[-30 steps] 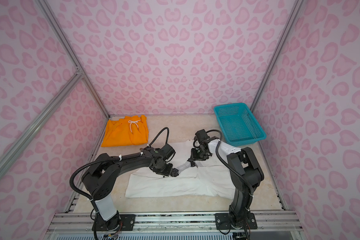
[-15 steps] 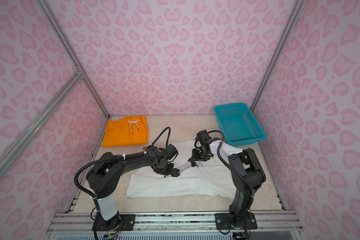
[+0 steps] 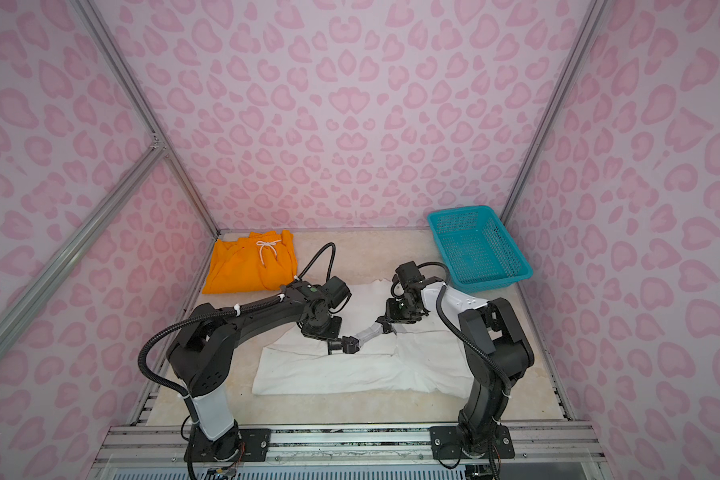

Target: Fold and stack the mixed laundry pile

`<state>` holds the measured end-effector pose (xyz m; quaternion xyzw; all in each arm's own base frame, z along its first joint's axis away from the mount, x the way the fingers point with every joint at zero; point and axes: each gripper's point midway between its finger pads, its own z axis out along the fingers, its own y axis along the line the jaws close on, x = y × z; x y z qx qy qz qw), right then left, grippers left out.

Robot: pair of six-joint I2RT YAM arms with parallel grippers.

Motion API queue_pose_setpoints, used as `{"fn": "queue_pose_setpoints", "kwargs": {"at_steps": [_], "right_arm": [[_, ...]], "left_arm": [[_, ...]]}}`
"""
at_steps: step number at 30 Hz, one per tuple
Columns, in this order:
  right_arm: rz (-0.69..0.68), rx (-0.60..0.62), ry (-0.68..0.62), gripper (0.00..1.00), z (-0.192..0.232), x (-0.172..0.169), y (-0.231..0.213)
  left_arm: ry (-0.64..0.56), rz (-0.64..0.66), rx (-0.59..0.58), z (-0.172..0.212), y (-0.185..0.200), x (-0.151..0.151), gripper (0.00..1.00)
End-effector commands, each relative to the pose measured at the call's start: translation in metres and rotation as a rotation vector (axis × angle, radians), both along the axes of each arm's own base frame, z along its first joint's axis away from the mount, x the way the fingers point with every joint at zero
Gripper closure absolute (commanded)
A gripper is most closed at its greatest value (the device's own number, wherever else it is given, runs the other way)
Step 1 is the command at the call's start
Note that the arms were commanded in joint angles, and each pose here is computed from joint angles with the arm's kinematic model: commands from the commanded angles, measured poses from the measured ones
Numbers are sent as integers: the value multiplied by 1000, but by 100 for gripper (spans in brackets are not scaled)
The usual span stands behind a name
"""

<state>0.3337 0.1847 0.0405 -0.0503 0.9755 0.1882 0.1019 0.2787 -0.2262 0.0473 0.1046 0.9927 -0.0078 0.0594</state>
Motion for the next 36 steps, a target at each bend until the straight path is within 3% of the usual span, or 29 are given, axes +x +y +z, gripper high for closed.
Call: {"fn": "queue_pose_setpoints", "kwargs": {"at_steps": [1,9,13,19,27,32,36], "right_arm": [[-2,-4,-4,56,1,0,-3],[-10,-103,-52,56,16,18,-25],[-18,-140,-71,56,21,32,-32],[-10,-182,-89,56,23,48,-34],[-106,-280,-112,45,22,88,-84],[-87,-267,-39,43,2,106,-91],[-48,-175,3,42,-11,107,-74]], "left_arm": [[-38,16,22,14,22,20,97],[-158,143,14,52,85,95,97],[-179,217,26,57,116,117,97],[-202,322,45,58,161,136,97],[-213,416,59,57,204,151,97],[-195,413,44,51,207,151,97],[-175,398,35,46,205,149,97]]}}
